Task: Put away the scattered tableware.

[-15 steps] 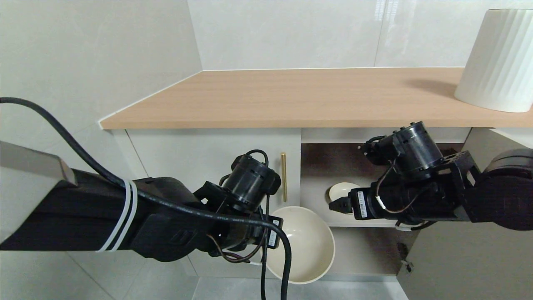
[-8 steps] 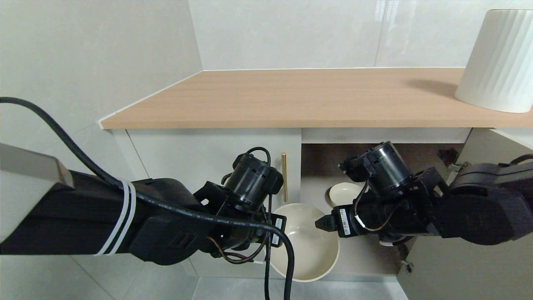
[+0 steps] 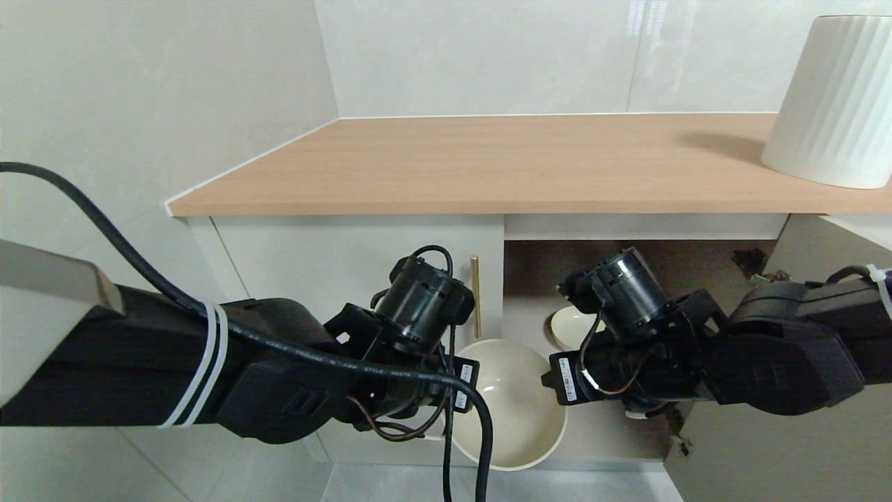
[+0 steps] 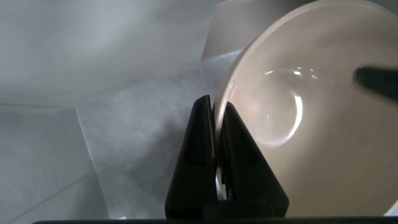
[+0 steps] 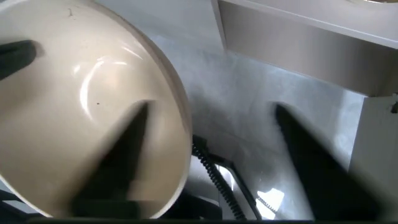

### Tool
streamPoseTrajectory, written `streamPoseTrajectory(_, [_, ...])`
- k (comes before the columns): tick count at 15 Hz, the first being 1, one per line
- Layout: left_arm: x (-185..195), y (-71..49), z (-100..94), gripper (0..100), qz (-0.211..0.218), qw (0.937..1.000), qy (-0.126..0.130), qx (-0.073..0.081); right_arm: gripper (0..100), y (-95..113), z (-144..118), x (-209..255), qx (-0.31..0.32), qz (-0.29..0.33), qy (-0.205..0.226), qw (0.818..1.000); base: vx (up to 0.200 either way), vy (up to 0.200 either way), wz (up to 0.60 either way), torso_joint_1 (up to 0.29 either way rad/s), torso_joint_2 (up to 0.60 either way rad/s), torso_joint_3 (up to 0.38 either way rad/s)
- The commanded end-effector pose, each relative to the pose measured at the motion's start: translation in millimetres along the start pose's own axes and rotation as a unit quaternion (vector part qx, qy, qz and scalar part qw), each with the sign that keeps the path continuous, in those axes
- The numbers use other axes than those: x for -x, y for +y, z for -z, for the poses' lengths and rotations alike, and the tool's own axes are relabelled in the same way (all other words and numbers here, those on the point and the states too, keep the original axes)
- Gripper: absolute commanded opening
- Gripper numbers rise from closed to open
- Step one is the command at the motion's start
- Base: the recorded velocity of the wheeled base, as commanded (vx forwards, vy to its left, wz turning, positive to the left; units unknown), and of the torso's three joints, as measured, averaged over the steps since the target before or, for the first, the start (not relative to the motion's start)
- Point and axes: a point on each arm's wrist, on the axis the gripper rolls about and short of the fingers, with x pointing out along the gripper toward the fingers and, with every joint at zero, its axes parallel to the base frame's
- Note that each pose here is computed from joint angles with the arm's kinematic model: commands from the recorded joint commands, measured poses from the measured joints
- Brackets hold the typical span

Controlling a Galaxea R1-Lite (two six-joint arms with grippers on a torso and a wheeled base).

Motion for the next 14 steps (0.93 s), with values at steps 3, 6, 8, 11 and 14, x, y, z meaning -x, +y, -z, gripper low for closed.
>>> streamPoseTrajectory(3, [-4, -0.4, 1.3, 0, -0.002, 1.0000, 0.004, -0.001, 0, 2, 2, -2, 0.003, 0.000, 0.005, 1.000, 0.000, 0.000, 0.00, 0.000, 0.00, 0.000])
streamPoseTrajectory(6, [-6, -0.6, 2.5, 0, -0.004, 1.0000, 0.007, -0.002, 0, 3, 3, -2, 0.005, -0.001, 0.005, 1.000, 0.000, 0.000, 0.00, 0.000, 0.00, 0.000])
streamPoseTrajectory(8, [-6, -0.5, 2.2, 100, -0.005, 1.0000, 0.006, -0.002, 0, 3, 3, -3, 0.005, 0.000, 0.007, 1.000, 0.000, 0.000, 0.00, 0.000, 0.00, 0.000])
streamPoseTrajectory(11, [-3, -0.3, 1.0, 100, -0.005, 1.0000, 0.002, -0.001, 0, 2, 5, -7, 0.004, 0.005, 0.010, 1.000, 0.000, 0.000, 0.00, 0.000, 0.00, 0.000])
streamPoseTrajectory(14, [-2, 0.4, 0.3, 100, -0.008, 1.0000, 0.000, 0.001, 0, -17, -2, -12, -0.033, 0.029, 0.008, 0.999, 0.000, 0.000, 0.00, 0.000, 0.00, 0.000])
